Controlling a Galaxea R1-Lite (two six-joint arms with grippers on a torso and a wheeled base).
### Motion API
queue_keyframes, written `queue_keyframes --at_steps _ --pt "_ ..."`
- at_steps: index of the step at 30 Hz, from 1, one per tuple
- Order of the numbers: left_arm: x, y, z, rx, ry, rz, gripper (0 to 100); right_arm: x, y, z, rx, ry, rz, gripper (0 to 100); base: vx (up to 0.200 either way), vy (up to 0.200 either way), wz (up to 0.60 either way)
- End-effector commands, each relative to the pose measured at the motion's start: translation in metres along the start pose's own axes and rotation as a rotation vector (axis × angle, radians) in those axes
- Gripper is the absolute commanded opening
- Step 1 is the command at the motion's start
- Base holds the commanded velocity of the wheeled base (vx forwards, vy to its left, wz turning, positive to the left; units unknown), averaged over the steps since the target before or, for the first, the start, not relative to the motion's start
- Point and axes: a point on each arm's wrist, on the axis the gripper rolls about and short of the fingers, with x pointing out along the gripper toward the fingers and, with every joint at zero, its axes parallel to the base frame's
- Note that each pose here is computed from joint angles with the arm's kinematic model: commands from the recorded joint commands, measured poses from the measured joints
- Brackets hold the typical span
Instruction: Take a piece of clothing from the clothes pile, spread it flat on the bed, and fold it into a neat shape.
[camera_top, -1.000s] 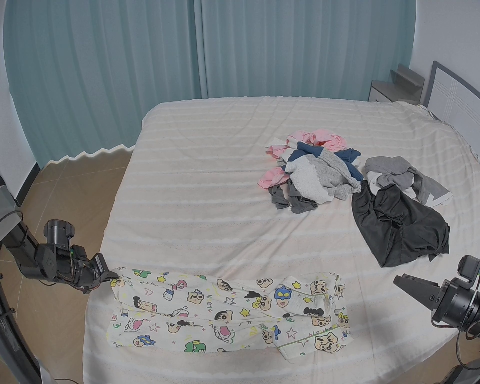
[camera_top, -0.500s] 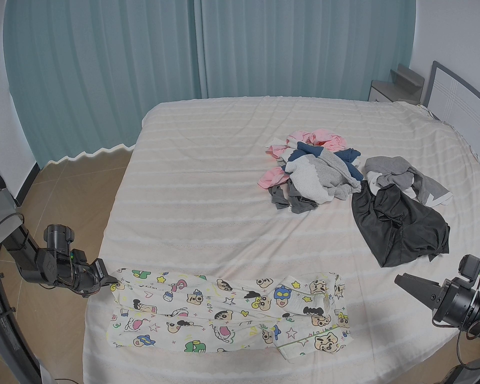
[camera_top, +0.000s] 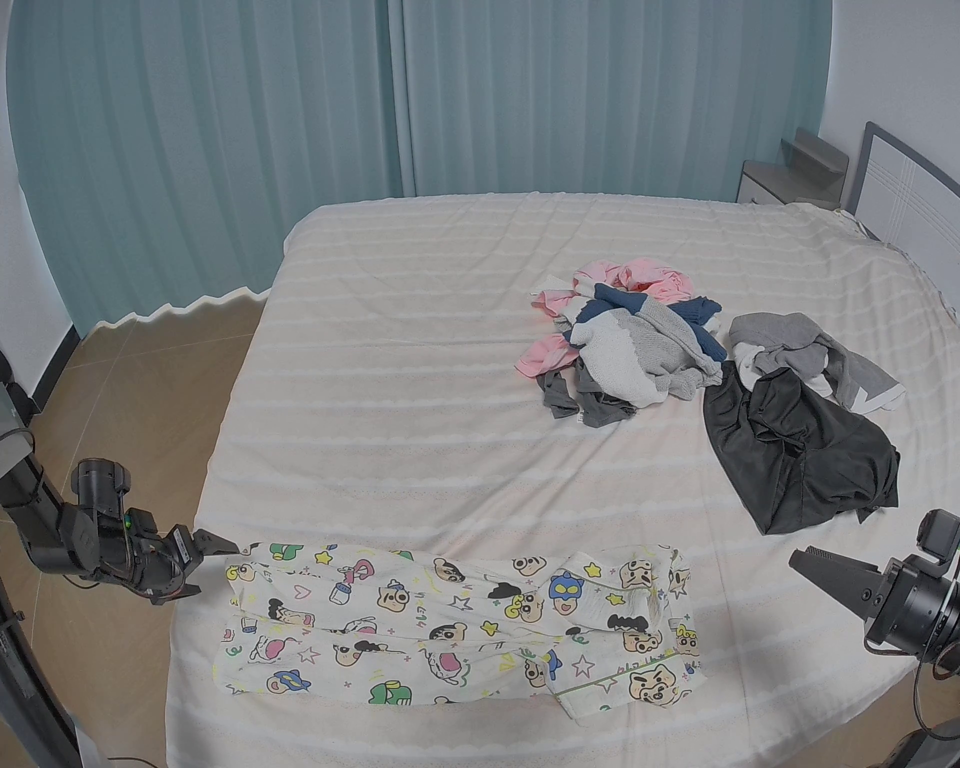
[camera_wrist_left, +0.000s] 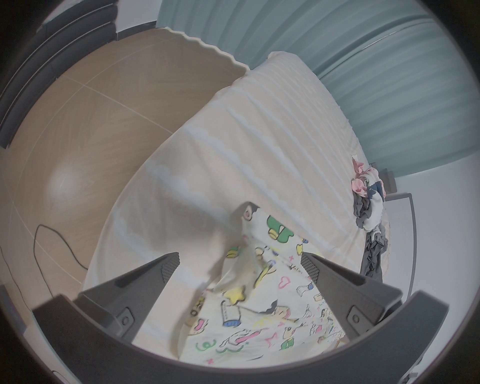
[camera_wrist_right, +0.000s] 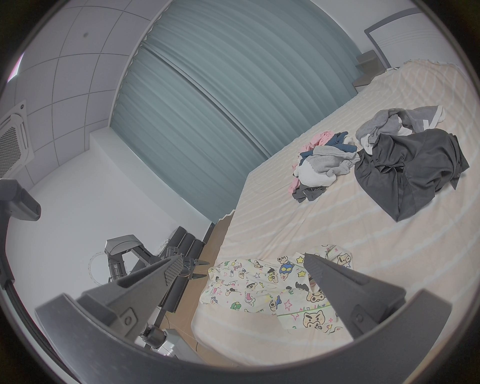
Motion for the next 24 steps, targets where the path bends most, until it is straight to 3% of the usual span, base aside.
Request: queue_keyframes --at_steps 1,7,24 --pt "-0.009 0.016 -0.022 0.005 0.065 0.003 100 0.0 0.0 0.0 -0.001 -0.002 0.002 100 0.0 0.0 0.0" --pt "-0.011 0.027 -0.05 0.103 0.153 0.027 100 0.0 0.001 0.001 -0.001 -0.005 0.003 100 0.0 0.0 0.0" --pt "-0.006 0.018 -0.065 0.175 0.14 -0.011 100 -0.001 0.002 0.001 -0.004 -0.012 0.009 100 0.0 0.0 0.0"
